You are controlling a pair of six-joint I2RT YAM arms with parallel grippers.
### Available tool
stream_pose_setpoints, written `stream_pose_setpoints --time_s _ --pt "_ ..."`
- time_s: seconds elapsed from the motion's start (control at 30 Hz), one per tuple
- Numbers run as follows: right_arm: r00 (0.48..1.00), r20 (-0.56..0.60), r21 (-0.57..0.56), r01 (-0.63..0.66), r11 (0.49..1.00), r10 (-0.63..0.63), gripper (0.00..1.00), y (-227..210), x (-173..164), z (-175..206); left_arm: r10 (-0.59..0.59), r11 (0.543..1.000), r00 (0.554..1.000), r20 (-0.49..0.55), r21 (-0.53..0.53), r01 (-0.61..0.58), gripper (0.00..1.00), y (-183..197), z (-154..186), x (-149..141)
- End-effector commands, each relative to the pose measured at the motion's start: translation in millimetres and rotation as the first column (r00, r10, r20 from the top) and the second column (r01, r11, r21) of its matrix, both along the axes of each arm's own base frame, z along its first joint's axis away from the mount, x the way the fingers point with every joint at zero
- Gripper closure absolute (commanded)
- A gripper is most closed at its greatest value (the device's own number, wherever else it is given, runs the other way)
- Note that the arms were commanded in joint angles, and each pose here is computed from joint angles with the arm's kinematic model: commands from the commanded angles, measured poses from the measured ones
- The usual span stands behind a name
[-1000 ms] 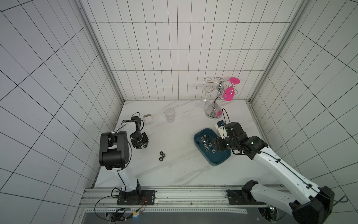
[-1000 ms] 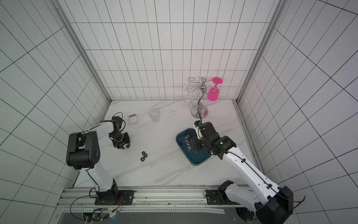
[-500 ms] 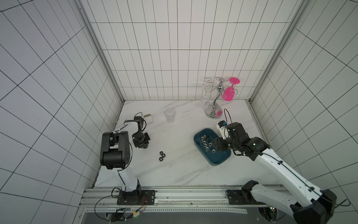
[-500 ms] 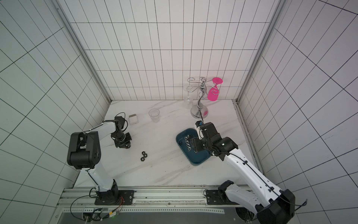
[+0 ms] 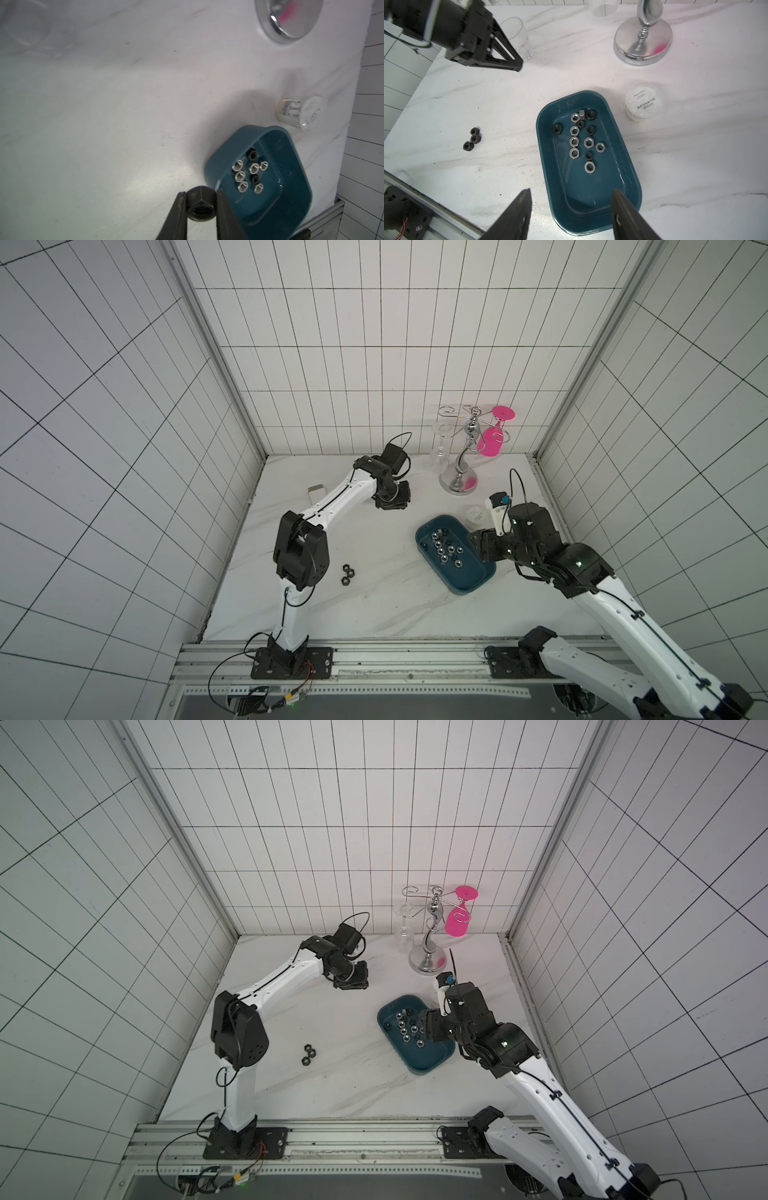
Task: Put the nuts on the desktop into the storage box
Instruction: Place the nut in the storage box.
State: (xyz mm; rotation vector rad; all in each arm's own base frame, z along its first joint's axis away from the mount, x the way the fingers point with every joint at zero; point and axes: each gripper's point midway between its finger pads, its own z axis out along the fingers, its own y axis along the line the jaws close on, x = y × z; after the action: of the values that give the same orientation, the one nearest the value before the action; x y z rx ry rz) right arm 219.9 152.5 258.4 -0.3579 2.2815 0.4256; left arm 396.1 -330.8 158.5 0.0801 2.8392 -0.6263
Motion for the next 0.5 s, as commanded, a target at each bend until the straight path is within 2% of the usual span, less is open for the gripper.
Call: stream_pose_setpoints --time_s 0.0,0.13,0.47 --pt "0.994 0.032 0.023 0.102 0.995 -0.103 0.36 -22.5 -5.4 21.1 -0.031 0.998 0.995 -0.099 0.053 0.037 1.0 -25.8 -27.4 -12.7" --pt "0.992 0.026 0.018 0.124 0.992 -0.125 0.35 -32.6 -14.2 21.9 -0.058 0.996 0.992 -0.114 0.064 0.065 1.0 -50.1 -47.4 -12.4" --pt "0.988 0.005 0.01 0.155 0.988 -0.155 0.35 -43.6 -23.8 13.1 -0.079 0.989 0.986 -0.145 0.109 0.095 1.0 -51.0 -70.6 -32.2"
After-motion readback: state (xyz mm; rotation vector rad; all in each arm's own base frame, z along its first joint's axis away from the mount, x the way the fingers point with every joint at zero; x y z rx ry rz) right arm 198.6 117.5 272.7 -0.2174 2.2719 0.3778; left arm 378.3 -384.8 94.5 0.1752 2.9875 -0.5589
